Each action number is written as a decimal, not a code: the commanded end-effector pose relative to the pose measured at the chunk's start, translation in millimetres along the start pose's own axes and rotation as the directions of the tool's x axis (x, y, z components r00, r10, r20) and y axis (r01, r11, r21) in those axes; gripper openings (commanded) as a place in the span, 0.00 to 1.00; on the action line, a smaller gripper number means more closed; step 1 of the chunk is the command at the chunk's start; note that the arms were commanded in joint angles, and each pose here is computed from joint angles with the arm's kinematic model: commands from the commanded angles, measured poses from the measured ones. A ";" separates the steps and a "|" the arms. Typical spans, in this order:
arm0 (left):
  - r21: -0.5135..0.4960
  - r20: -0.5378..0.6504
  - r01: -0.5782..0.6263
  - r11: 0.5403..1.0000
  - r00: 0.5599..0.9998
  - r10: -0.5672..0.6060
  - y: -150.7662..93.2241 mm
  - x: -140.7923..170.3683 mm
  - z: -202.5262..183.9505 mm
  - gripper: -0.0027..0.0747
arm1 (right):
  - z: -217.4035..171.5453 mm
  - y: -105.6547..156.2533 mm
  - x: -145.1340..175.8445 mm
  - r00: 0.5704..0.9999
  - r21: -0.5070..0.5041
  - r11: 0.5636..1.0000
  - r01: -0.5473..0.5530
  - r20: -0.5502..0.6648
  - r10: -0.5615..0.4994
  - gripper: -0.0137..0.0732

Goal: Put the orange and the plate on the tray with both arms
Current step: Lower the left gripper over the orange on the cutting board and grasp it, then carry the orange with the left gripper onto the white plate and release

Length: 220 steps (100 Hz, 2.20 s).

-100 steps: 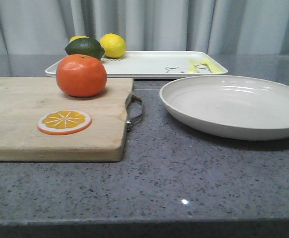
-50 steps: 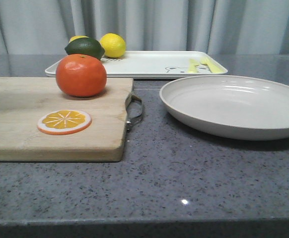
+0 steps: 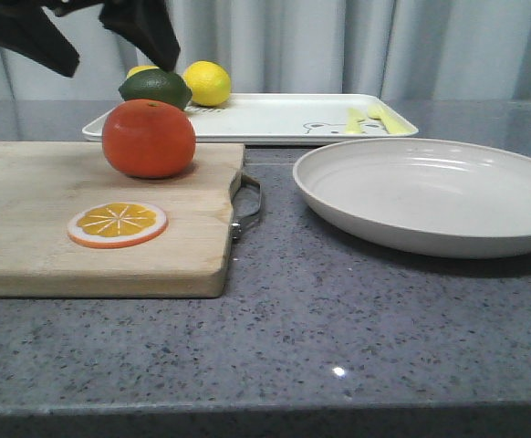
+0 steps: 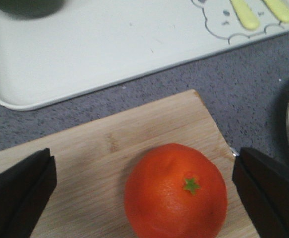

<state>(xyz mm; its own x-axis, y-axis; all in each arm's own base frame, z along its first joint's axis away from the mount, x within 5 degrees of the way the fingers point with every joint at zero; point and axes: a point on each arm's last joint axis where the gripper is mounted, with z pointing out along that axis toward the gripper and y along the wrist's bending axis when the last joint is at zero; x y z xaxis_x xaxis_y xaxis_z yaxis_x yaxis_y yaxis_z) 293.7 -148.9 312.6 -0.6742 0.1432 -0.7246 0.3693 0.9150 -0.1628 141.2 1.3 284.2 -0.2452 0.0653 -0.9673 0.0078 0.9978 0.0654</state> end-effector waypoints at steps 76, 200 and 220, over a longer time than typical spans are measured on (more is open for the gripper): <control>0.064 -0.177 0.084 0.994 0.982 -0.071 -14.6 -16.3 22.0 0.93 | -0.7 1.3 -18.8 0.994 -0.008 1.000 0.005 0.109 -0.004 0.09; 0.306 -0.124 -0.111 0.946 0.980 0.156 -118.0 -49.1 15.6 0.44 | -0.7 1.3 -18.9 0.994 -0.008 1.000 0.006 0.110 -0.005 0.09; 0.377 -0.171 -0.152 0.914 0.958 0.230 -160.2 -46.4 38.3 0.44 | -0.7 1.3 -18.9 0.994 -0.008 1.000 0.006 0.110 -0.005 0.09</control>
<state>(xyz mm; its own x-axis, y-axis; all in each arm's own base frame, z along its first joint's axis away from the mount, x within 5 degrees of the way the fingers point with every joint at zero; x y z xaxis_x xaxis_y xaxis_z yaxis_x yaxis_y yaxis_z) 298.1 -302.7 318.1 -0.7101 0.4453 -0.5455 0.6482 0.7159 -0.2593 141.2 1.3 284.1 -0.2470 0.0657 -0.9668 0.0081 0.9978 0.0658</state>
